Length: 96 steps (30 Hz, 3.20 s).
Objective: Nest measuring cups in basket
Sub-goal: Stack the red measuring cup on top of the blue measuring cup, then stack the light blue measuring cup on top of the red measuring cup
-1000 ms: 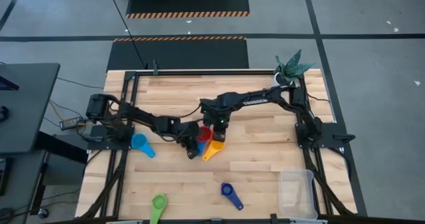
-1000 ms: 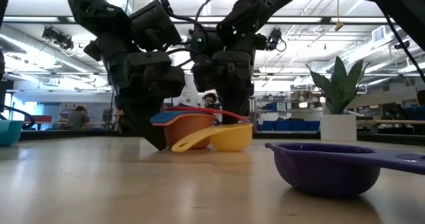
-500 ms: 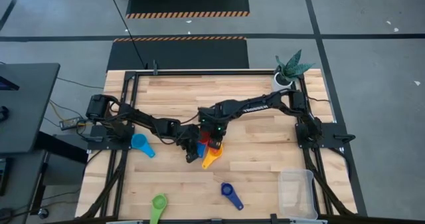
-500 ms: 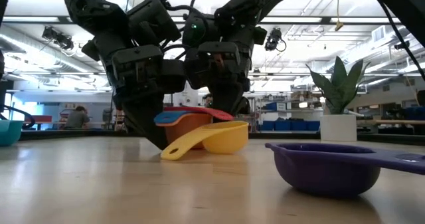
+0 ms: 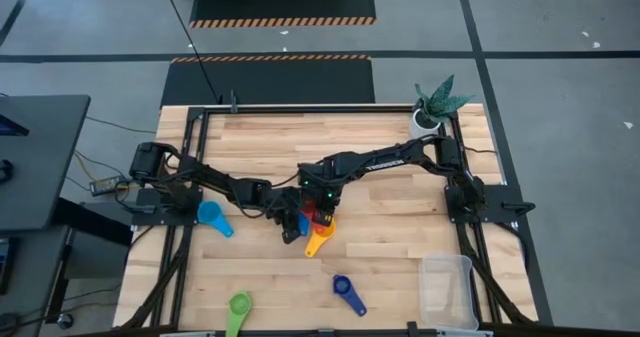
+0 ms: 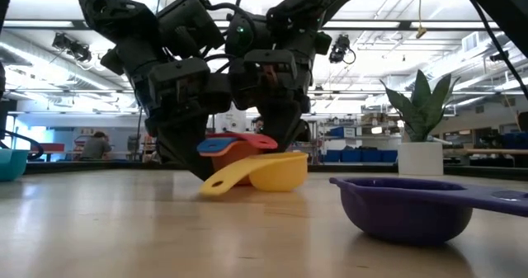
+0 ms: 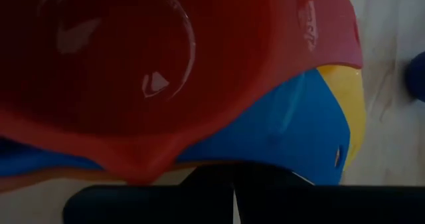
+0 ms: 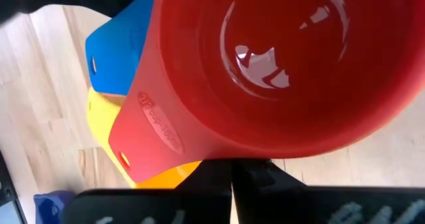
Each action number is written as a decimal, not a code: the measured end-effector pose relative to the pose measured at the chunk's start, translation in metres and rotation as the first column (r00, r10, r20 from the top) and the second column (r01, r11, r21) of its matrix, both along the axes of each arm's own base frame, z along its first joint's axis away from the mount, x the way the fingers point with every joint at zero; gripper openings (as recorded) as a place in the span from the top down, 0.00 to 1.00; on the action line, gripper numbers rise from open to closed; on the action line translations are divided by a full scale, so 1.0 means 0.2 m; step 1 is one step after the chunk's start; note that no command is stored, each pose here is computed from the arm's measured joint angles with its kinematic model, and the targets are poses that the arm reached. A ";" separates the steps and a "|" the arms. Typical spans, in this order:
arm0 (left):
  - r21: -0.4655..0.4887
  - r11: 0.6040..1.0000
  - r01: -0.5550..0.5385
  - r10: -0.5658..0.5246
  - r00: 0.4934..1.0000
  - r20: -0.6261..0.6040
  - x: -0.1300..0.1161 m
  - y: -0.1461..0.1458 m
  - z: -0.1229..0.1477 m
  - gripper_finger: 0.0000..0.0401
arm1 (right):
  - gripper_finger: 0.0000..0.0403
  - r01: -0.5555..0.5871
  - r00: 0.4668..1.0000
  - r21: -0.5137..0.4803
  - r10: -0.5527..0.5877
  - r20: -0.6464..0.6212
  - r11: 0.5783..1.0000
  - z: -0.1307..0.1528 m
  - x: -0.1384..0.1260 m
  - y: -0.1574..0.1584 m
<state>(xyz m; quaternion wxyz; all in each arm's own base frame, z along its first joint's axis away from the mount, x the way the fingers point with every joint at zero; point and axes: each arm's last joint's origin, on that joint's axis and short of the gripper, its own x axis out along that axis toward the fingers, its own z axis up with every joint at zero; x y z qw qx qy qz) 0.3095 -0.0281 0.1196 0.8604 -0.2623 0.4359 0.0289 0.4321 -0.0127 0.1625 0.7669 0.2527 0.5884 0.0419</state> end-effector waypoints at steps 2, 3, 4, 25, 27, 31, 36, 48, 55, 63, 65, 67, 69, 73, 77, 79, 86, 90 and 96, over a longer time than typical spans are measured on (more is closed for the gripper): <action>0.014 1.000 -0.007 0.007 1.000 0.001 0.00 0.00 0.00 1.00 | 1.00 0.000 1.000 -0.001 0.000 0.010 1.000 0.00 0.00 0.00; 0.023 1.000 -0.014 0.014 1.000 0.001 0.00 0.00 0.00 1.00 | 1.00 0.001 1.000 -0.001 -0.001 0.012 1.000 0.00 0.00 0.00; 0.032 0.999 -0.022 0.022 1.000 0.002 0.00 0.01 0.00 1.00 | 1.00 0.001 1.000 -0.002 -0.001 0.014 1.000 0.00 0.01 0.00; 0.077 0.992 -0.103 0.105 0.994 -0.029 0.00 0.10 -0.01 0.98 | 1.00 0.014 0.999 -0.108 -0.010 0.042 0.994 0.01 0.00 -0.14; 0.079 0.991 -0.105 0.107 0.994 -0.025 0.00 0.11 0.00 0.98 | 1.00 0.025 0.998 -0.105 -0.020 0.054 0.994 0.02 0.01 -0.14; 0.088 0.990 -0.107 0.110 0.994 -0.026 0.00 0.13 -0.01 0.97 | 1.00 0.034 0.997 -0.090 -0.027 0.078 0.995 0.02 0.02 -0.15; 0.086 0.991 -0.107 0.110 0.993 -0.029 0.00 0.13 -0.01 0.97 | 1.00 0.024 0.997 -0.104 -0.016 0.074 0.994 0.02 0.01 -0.16; 0.081 0.997 -0.005 0.010 0.998 -0.059 -0.02 0.12 -0.02 0.97 | 0.88 -0.056 0.994 -0.071 0.062 0.085 0.996 0.03 -0.01 -0.20; -0.012 1.000 0.024 -0.026 0.992 -0.127 -0.05 0.11 0.00 0.97 | 0.81 -0.136 0.990 -0.079 0.138 0.025 0.988 0.02 -0.05 -0.19; -0.066 0.998 -0.003 -0.014 0.969 -0.247 -0.16 0.10 0.07 0.97 | 0.83 -0.236 0.970 -0.019 0.234 -0.060 0.972 0.08 -0.14 -0.16; -0.091 0.996 -0.025 -0.001 0.961 -0.278 -0.20 0.10 0.11 0.97 | 0.83 -0.239 0.969 -0.014 0.238 -0.071 0.971 0.11 -0.16 -0.14; -0.128 0.991 -0.044 0.005 0.957 -0.291 -0.22 0.10 0.16 0.97 | 0.83 -0.247 0.967 -0.015 0.245 -0.071 0.969 0.15 -0.17 -0.12; -0.171 0.982 -0.075 0.022 0.956 -0.292 -0.25 0.09 0.21 0.97 | 0.83 -0.256 0.965 -0.016 0.254 -0.067 0.967 0.19 -0.19 -0.10; -0.206 0.971 -0.122 0.064 0.961 -0.269 -0.30 0.07 0.31 0.97 | 0.83 -0.267 0.962 -0.021 0.266 -0.053 0.963 0.26 -0.21 -0.06; -0.216 0.955 -0.205 0.143 0.952 -0.270 -0.36 0.06 0.39 0.98 | 0.85 -0.269 0.963 -0.039 0.268 -0.025 0.962 0.34 -0.24 -0.02; -0.210 0.941 -0.265 0.194 0.932 -0.306 -0.41 0.05 0.43 0.99 | 0.86 -0.266 0.964 -0.050 0.266 -0.010 0.963 0.38 -0.26 -0.01; -0.168 0.880 -0.445 0.332 0.827 -0.453 -0.60 0.01 0.50 1.00 | 0.91 -0.241 0.968 -0.116 0.248 0.042 0.963 0.52 -0.32 0.01; -0.148 0.834 -0.532 0.389 0.756 -0.527 -0.69 0.00 0.53 1.00 | 0.92 -0.203 0.974 -0.122 0.213 0.075 0.972 0.58 -0.34 0.01; -0.082 0.768 -0.635 0.476 0.652 -0.590 -0.79 -0.01 0.56 1.00 | 0.92 -0.185 0.970 -0.149 0.205 0.131 0.971 0.63 -0.35 0.01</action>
